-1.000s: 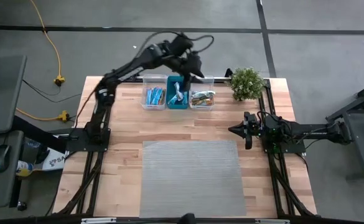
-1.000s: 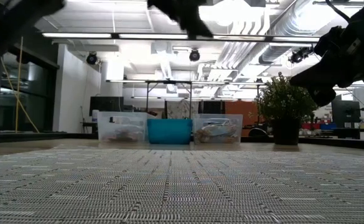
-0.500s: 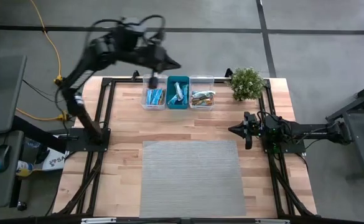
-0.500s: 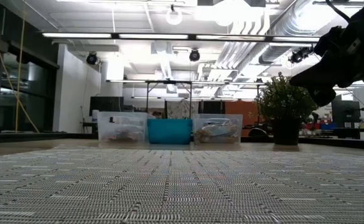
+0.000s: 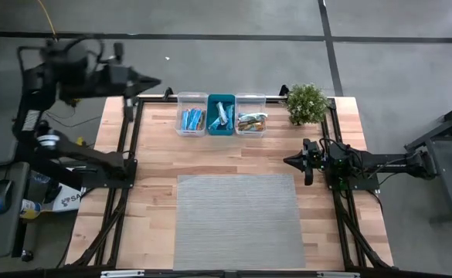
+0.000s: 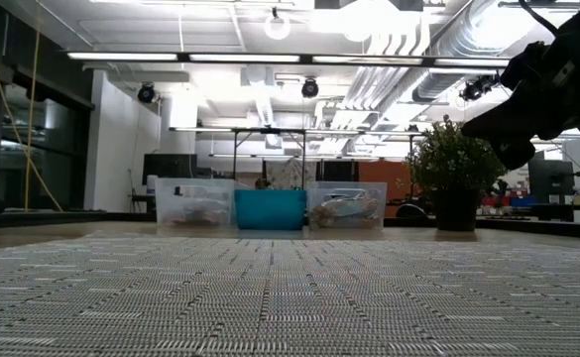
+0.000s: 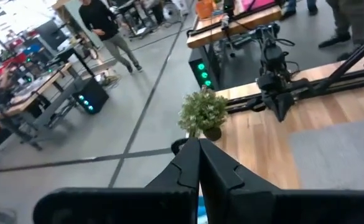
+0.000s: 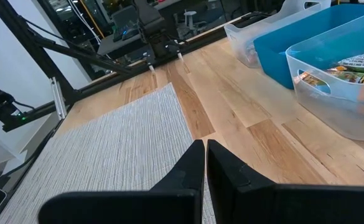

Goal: Pick and place Granola Bars by type
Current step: Return to Home Position

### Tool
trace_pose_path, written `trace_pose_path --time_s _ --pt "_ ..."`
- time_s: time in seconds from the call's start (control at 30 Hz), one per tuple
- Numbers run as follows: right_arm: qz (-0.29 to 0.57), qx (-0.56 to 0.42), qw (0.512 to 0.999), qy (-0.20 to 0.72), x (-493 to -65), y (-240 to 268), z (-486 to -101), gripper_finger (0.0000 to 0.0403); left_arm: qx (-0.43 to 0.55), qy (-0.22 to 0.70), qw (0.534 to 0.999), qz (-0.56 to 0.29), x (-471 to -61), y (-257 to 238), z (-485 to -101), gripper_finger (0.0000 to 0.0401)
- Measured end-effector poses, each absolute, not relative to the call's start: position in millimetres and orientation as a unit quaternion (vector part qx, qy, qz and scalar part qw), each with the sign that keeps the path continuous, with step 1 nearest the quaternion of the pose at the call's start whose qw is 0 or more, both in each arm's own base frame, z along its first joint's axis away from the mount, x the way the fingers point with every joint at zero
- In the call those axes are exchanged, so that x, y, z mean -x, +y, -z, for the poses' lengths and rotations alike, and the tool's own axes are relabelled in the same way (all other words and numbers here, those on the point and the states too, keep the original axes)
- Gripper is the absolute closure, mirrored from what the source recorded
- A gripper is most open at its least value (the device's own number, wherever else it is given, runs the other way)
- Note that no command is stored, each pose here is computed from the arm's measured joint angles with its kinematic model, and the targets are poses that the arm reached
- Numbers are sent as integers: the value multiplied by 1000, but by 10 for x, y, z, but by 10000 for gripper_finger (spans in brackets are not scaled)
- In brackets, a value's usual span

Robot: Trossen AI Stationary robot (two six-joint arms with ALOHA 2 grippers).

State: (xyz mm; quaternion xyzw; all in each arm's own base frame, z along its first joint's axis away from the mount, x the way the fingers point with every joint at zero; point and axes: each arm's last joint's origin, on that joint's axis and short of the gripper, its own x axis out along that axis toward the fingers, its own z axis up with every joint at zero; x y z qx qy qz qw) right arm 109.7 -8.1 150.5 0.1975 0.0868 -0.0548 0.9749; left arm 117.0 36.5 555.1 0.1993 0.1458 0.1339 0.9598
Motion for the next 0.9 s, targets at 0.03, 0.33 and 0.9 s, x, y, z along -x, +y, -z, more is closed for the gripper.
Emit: trace_pose_path --time_s 0.03,0.33,0.9 --pt "55 -198 975 87 -1097 -82 -1506 402 -192 143 961 -137 -1088 333 -5499 401" --pt "55 -197 975 87 -1097 -81 -1506 402 -142 24 983 -114 -665 144 -4783 401" --pt "55 -197 975 87 -1097 -81 -1506 402 -45 -132 983 -123 -592 124 -3049 401"
